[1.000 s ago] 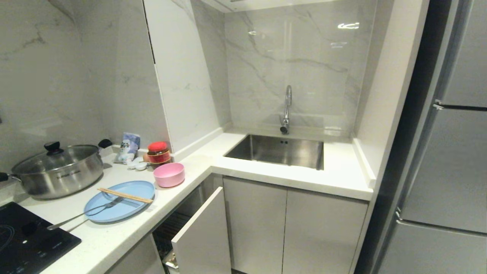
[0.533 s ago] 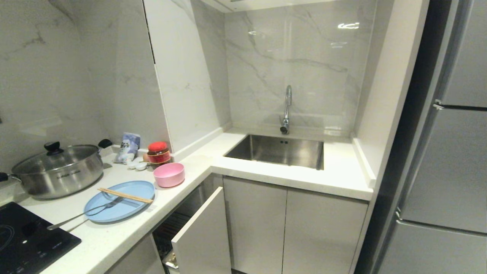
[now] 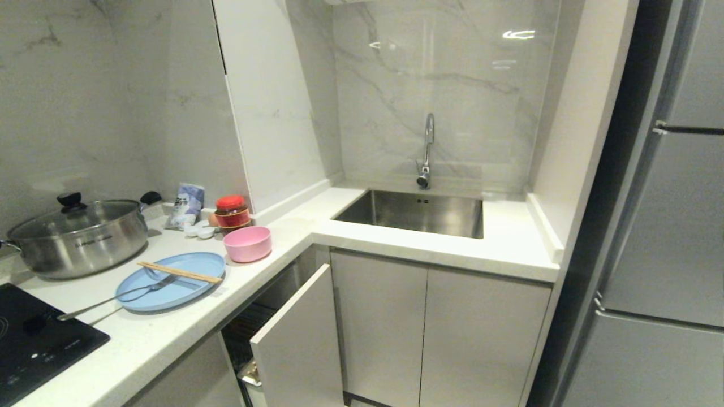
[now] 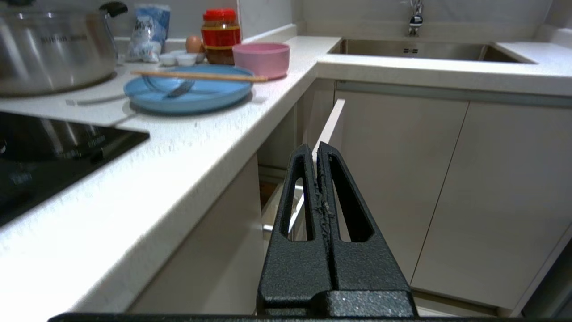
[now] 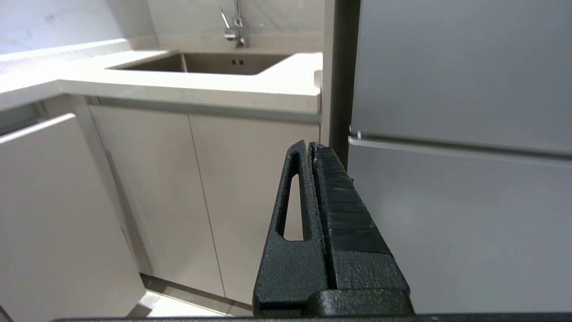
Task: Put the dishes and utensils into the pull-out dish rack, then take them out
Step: Open the cupboard
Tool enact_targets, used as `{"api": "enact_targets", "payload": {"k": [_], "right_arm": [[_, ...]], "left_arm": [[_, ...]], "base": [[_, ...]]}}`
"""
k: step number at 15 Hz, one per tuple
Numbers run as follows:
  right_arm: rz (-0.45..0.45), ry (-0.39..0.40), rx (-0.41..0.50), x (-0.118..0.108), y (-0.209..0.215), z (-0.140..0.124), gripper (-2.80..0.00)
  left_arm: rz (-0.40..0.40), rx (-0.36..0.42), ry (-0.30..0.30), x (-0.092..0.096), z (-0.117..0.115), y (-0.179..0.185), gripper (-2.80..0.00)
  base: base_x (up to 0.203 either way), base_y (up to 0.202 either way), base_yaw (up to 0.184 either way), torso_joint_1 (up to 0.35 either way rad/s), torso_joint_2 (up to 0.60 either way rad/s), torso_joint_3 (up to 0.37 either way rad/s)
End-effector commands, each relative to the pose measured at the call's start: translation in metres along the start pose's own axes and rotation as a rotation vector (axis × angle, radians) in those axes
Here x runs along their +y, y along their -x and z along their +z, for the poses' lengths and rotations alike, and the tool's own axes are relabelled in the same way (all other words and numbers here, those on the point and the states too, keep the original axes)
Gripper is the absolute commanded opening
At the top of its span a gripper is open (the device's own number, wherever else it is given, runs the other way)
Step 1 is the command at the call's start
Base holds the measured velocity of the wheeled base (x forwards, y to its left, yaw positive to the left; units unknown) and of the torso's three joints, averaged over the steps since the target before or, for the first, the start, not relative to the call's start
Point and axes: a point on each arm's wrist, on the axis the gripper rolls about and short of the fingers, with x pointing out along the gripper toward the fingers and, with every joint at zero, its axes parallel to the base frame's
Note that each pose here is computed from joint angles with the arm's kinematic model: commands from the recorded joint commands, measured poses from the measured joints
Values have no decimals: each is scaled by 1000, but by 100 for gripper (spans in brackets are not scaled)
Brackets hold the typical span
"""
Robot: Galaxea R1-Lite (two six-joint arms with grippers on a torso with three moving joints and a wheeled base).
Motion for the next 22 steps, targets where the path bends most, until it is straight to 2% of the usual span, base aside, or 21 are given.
{"api": "enact_targets", "payload": {"k": [1, 11, 22], "right_arm": [[0, 0, 24, 0, -1, -7, -280], [0, 0, 25, 0, -1, -7, -280], [0, 0, 25, 0, -1, -7, -280]], "left_arm": [[-1, 6, 1, 0, -2, 0, -280], [-1, 4, 0, 0, -1, 0, -280], [-1, 6, 0, 0, -2, 0, -280]], "base": [[0, 0, 0, -242, 539, 294], [0, 0, 0, -224, 499, 272], [0, 0, 0, -18, 45, 26]]}}
